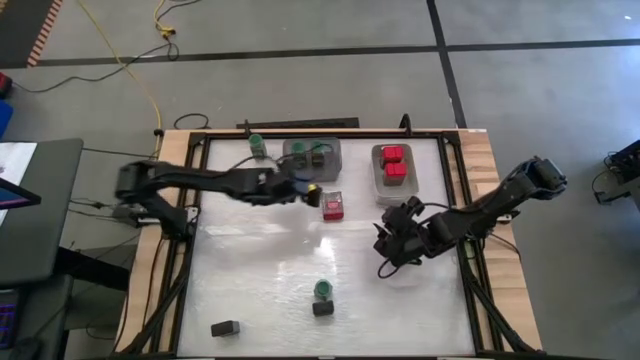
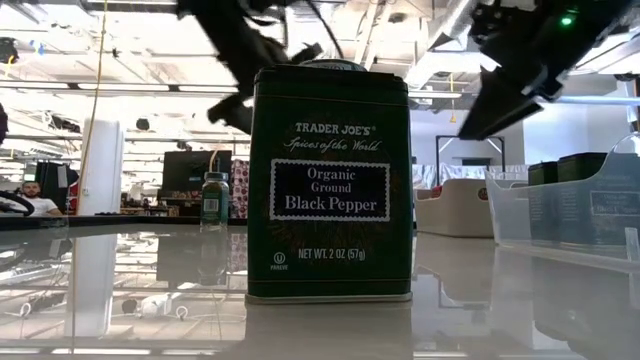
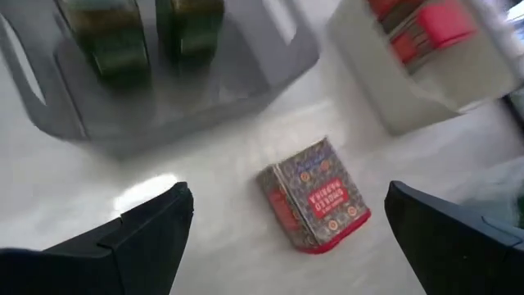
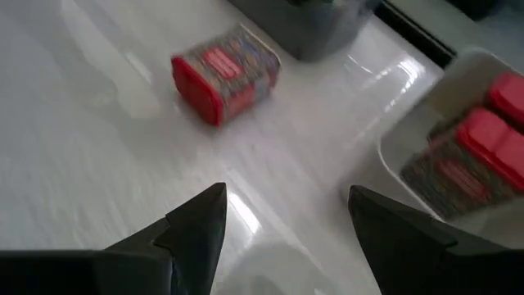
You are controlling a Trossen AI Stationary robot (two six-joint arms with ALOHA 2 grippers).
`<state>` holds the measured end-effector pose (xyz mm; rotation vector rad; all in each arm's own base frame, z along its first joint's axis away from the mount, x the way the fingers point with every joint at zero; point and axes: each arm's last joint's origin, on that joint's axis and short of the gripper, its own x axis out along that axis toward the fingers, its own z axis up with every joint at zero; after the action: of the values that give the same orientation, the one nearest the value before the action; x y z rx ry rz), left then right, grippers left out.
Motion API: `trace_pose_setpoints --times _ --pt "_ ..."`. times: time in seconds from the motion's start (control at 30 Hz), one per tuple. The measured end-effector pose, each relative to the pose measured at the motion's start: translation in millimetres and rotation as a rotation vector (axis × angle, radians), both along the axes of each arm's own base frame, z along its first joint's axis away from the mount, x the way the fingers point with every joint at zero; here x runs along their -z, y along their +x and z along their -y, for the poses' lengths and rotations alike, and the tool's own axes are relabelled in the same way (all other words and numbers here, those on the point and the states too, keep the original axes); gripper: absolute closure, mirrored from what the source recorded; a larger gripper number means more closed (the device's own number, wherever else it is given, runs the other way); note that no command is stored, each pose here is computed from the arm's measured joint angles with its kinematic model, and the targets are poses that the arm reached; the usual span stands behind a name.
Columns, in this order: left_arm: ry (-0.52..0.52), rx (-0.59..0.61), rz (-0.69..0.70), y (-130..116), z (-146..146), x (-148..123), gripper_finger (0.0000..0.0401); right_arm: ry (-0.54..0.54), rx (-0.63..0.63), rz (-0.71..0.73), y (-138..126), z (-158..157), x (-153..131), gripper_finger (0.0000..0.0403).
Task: Sort spices by type
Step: Put the center red seasoning can into the gray bin
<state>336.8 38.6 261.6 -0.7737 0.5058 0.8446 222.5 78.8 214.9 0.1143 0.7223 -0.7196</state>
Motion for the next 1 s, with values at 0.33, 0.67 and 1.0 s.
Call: trace_pose_setpoints --times 0.33,0.67,1.0 --pt "-0.253 -0.04 -0.12 86.9 -8.2 14.3 0.0017 0.007 -0.001 0.015 -25.9 -26.5 3.0 0.0117" --pt "-0.33 -0.152 -0.193 110.1 -21.5 12.2 0.0017 0.105 -0.038 0.109 -46.7 -56.2 3.1 0.0117" --pt "-0.371 -0.242 -0.242 102.5 -20.5 15.1 0.0017 0.116 -0.048 0.132 -52.1 -71.1 12.2 0.0117"
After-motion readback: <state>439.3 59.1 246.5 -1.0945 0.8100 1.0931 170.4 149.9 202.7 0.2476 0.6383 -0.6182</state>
